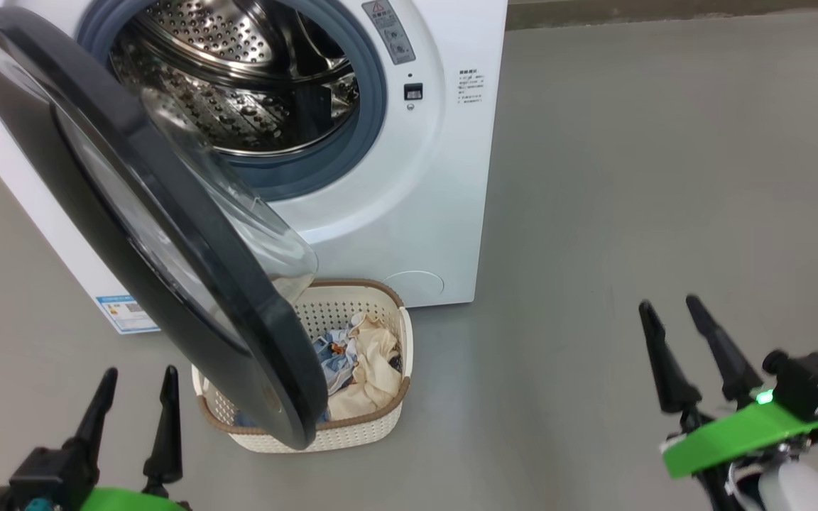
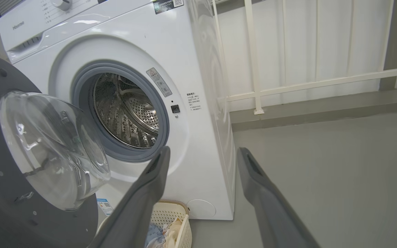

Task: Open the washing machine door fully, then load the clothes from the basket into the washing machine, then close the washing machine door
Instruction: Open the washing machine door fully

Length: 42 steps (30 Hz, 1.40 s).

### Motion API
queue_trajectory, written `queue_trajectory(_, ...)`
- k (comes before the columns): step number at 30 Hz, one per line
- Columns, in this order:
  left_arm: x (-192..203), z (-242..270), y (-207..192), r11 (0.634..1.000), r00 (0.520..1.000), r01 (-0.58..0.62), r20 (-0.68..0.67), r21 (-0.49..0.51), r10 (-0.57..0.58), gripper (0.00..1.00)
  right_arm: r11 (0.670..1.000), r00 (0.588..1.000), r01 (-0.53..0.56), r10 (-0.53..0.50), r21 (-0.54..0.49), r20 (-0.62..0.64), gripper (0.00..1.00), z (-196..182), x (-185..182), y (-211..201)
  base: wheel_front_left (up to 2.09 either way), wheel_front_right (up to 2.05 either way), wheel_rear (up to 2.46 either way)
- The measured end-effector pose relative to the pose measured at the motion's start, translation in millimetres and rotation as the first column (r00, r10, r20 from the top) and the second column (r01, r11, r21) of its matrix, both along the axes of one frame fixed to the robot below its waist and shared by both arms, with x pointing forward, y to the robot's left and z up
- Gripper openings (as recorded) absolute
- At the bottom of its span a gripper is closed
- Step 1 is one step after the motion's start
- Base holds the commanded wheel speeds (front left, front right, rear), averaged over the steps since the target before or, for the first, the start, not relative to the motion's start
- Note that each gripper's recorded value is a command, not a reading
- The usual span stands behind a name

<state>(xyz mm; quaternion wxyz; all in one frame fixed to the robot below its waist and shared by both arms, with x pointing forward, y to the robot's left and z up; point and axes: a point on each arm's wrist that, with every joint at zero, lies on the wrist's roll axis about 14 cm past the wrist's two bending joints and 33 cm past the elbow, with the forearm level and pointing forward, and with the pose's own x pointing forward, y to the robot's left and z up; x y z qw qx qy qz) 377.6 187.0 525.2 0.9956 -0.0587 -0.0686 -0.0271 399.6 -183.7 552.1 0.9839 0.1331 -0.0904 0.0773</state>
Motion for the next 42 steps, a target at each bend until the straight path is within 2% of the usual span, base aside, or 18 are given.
queue_trajectory(13, -18, -14, 6, 0.999, 0.999, -0.032, -0.039, -0.019, 0.031, 1.0, 0.993, 0.998, 0.049, -0.052, -0.108, -0.032, 1.0, -21, -31, -5, 0.0, 0.0, 0.0)
queue_trajectory(42, -29, -29, 9, 0.998, 0.995, -0.053, -0.088, -0.014, 0.052, 1.0, 0.989, 0.992, 0.058, -0.072, -0.132, -0.1, 1.0, -45, -36, -1, 0.0, 0.0, 0.0)
